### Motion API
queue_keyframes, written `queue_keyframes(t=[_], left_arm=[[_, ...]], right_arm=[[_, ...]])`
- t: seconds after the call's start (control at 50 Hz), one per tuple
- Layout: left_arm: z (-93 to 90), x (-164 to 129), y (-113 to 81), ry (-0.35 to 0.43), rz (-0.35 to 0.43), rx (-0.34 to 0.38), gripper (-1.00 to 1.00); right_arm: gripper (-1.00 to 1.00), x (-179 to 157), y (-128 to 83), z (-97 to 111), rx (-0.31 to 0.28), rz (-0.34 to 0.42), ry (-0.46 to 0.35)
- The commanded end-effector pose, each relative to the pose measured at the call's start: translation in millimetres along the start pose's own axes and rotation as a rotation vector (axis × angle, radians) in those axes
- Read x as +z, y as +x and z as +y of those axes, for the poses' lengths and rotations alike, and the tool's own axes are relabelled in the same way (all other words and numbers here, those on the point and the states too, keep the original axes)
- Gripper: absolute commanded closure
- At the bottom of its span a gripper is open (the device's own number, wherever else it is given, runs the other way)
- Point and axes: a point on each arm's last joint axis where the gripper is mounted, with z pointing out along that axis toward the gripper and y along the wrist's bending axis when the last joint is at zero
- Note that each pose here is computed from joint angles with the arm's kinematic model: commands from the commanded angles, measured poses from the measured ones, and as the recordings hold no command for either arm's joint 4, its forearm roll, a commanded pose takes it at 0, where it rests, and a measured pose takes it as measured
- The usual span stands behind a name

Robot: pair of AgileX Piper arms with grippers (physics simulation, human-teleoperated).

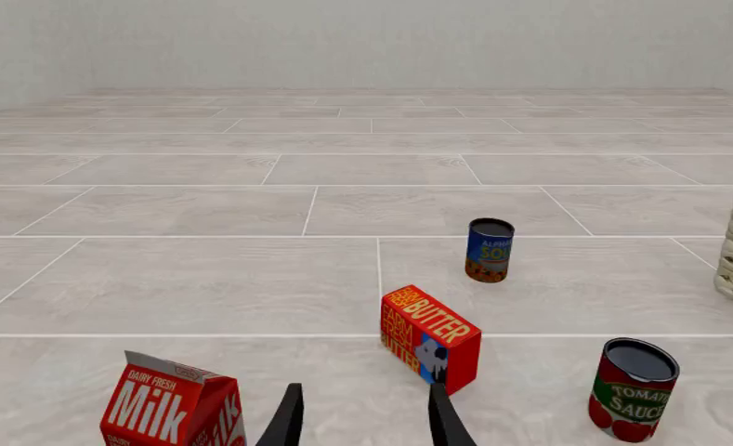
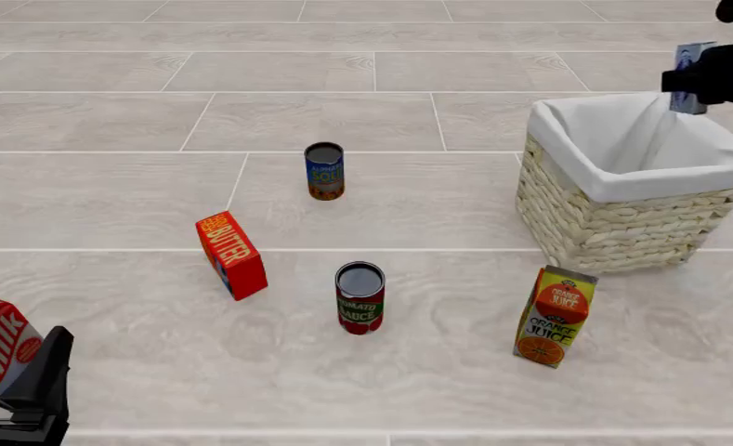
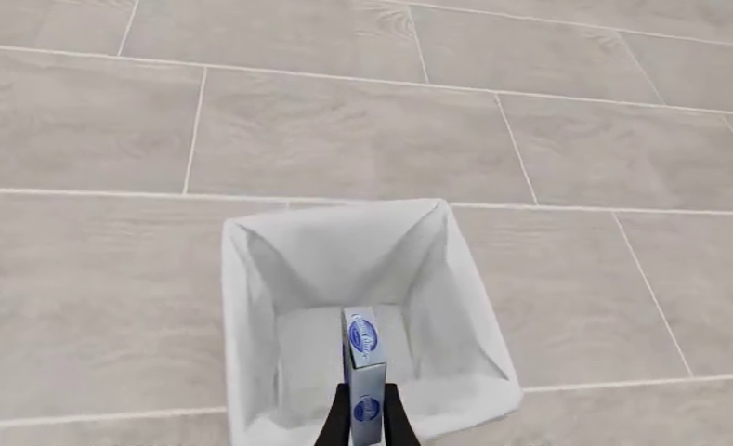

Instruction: Pick the cream cheese and place it in the basket.

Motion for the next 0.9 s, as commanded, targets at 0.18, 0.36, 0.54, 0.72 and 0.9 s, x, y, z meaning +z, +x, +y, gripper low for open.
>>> queue_keyframes(t=[0.18,0.36,0.54,0.72,0.9], left_arm=[[0.0,0.0,0.0,0.0,0.0,0.0,-1.0],[0.0,0.0,0.0,0.0,0.0,0.0,-1.0],[0.0,0.0,0.0,0.0,0.0,0.0,-1.0],[0.0,0.0,0.0,0.0,0.0,0.0,-1.0],[0.0,0.0,0.0,0.0,0.0,0.0,-1.0]], right_arm=[[1.0,41.0,-14.6,-4.0,0.032,0.093,-0.015],[1.0,52.1,-8.4,1.2,0.023,0.14,-0.033],[1.0,63.9,-6.8,-6.1,0.023,0.155,-0.02],[1.0,73.8,3.1,-6.4,0.038,0.161,-0.015],[1.0,83.3,3.9,-7.9,0.044,0.159,-0.011]])
